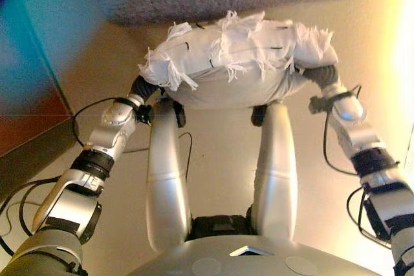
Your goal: Pick up the cushion and take it to the sofa
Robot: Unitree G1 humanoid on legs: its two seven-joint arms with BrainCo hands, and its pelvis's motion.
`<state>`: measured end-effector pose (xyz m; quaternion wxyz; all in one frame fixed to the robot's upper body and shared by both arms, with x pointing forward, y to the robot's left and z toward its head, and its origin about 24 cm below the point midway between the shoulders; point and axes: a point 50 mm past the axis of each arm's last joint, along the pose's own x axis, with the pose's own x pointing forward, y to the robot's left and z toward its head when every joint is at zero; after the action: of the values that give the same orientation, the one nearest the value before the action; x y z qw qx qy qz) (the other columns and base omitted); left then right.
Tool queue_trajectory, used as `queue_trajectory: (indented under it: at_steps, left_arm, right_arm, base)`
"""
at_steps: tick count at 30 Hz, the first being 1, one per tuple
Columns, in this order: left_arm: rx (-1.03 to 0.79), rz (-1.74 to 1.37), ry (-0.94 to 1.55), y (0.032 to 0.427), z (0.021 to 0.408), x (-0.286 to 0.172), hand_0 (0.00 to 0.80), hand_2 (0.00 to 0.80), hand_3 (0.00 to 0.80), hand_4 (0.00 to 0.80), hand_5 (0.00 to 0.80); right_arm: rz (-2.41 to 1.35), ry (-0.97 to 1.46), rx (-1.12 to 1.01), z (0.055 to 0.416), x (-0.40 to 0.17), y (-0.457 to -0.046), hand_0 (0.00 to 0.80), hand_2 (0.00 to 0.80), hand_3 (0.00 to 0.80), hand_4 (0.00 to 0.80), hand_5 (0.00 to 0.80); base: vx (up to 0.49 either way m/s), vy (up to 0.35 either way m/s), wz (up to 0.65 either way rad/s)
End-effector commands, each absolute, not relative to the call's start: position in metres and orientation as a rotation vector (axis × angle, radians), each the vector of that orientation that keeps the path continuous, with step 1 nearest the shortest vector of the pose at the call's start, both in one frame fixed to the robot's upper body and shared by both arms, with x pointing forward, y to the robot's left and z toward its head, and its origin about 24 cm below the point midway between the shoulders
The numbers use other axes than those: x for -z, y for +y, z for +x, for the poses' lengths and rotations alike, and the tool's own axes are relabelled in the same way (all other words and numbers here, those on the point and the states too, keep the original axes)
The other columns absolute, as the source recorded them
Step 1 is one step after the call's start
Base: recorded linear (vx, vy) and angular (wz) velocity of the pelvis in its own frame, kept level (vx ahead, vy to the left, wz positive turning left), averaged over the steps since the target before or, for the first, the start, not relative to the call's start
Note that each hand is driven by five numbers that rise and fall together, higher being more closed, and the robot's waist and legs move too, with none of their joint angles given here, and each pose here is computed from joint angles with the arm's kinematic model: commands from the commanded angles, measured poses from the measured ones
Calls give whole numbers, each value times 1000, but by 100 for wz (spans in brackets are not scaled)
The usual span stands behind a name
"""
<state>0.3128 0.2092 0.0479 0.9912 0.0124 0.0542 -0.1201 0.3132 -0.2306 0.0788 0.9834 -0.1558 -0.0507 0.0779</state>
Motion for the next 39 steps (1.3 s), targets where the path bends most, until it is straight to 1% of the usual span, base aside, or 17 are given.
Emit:
queue_trajectory:
  at_steps: [1,2,5,8,10,12,14,18,21,28,33,39]
  left_arm:
    - [367,-109,-119,175,309,-79,800,800,800,800,800]
    - [367,-137,-104,175,301,-71,800,800,800,800,800]
    - [365,-171,-116,176,294,-68,800,800,800,800,800]
    - [353,-212,-142,176,289,-71,800,800,800,800,800]
    - [316,-217,-169,185,291,-81,800,800,800,800,800]
    - [325,-278,-162,195,274,-63,800,800,800,800,800]
    - [317,-296,-177,197,247,-48,800,800,800,800,800]
    - [281,-328,-210,197,225,-51,800,800,800,800,800]
    - [263,-353,-260,200,222,-63,800,800,800,800,800]
    - [290,-372,-372,200,214,-91,800,800,800,800,800]
    - [321,-373,-467,197,216,-111,800,800,800,800,800]
    - [326,-388,-473,193,219,-118,800,800,800,800,800]
  right_arm:
    - [-328,-368,-266,298,-118,-214,800,800,800,800,800]
    - [-319,-353,-265,288,-110,-215,800,800,800,800,800]
    - [-308,-364,-254,282,-110,-214,800,800,800,800,800]
    - [-291,-398,-252,277,-117,-212,800,800,800,800,800]
    - [-292,-411,-274,276,-122,-206,800,800,800,800,800]
    - [-288,-433,-278,266,-120,-206,800,800,800,800,800]
    - [-265,-448,-270,250,-111,-204,800,800,800,800,800]
    - [-223,-453,-274,232,-112,-205,800,800,800,800,800]
    - [-195,-487,-291,227,-122,-205,800,800,800,800,800]
    - [-134,-575,-323,212,-140,-202,800,800,800,800,800]
    - [-88,-656,-357,210,-155,-195,800,800,800,800,800]
    - [-84,-684,-382,214,-164,-189,800,800,800,800,800]
  base:
    - [177,-30,-3]
    - [156,-30,-6]
    - [88,-19,9]
    - [31,-9,12]
    - [100,25,7]
    - [96,-5,-11]
    - [182,-52,-8]
    - [294,-15,3]
    - [190,-2,-1]
    - [89,-46,-1]
    - [22,-88,0]
    - [17,-110,0]
